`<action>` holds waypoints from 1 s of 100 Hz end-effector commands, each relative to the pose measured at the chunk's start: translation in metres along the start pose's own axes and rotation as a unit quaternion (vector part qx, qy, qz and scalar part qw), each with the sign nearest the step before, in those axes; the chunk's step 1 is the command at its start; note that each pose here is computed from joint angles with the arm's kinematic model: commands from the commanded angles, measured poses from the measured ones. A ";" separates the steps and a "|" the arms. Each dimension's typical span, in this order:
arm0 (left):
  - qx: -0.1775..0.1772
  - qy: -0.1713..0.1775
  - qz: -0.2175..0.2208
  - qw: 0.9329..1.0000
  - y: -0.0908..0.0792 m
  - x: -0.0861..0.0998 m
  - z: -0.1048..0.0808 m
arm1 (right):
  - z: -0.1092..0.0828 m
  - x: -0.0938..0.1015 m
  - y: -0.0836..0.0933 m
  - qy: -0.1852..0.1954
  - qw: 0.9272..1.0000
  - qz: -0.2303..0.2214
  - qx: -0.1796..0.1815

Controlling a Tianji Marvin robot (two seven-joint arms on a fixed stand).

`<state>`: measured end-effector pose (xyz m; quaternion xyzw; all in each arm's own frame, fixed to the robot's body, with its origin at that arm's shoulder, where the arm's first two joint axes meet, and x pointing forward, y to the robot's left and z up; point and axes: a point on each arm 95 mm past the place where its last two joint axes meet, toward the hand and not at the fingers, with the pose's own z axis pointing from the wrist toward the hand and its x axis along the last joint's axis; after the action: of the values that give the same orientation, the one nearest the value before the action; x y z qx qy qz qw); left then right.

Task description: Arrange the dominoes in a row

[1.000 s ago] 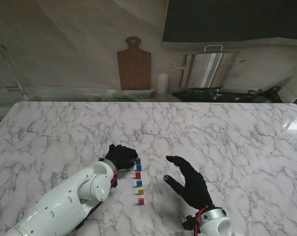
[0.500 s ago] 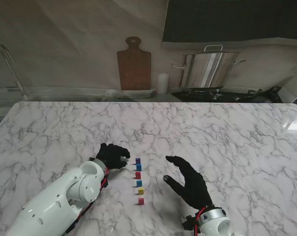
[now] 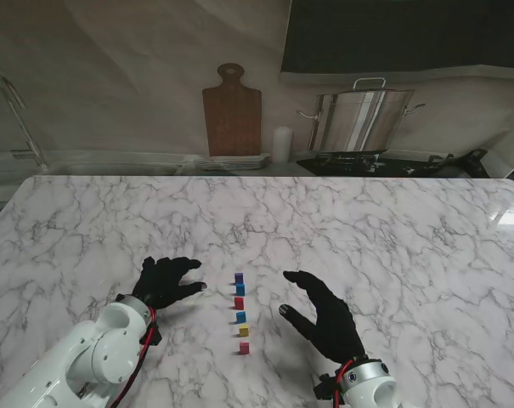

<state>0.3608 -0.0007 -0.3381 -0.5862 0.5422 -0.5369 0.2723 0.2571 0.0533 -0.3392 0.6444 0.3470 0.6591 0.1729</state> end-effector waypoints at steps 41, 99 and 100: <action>0.040 0.043 -0.071 0.996 0.027 0.017 -0.074 | -0.003 0.001 -0.006 0.006 1.000 -0.022 -0.006; 0.081 0.050 -0.140 0.986 0.059 0.028 -0.105 | -0.001 -0.004 -0.016 0.031 0.999 -0.037 0.019; 0.081 0.050 -0.142 0.985 0.059 0.028 -0.105 | -0.001 -0.004 -0.016 0.031 0.999 -0.036 0.020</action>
<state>0.2440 -0.0119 -0.3467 -0.5937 0.4245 -0.6454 0.2254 0.2542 0.0619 -0.3482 0.6124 0.3817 0.6694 0.1766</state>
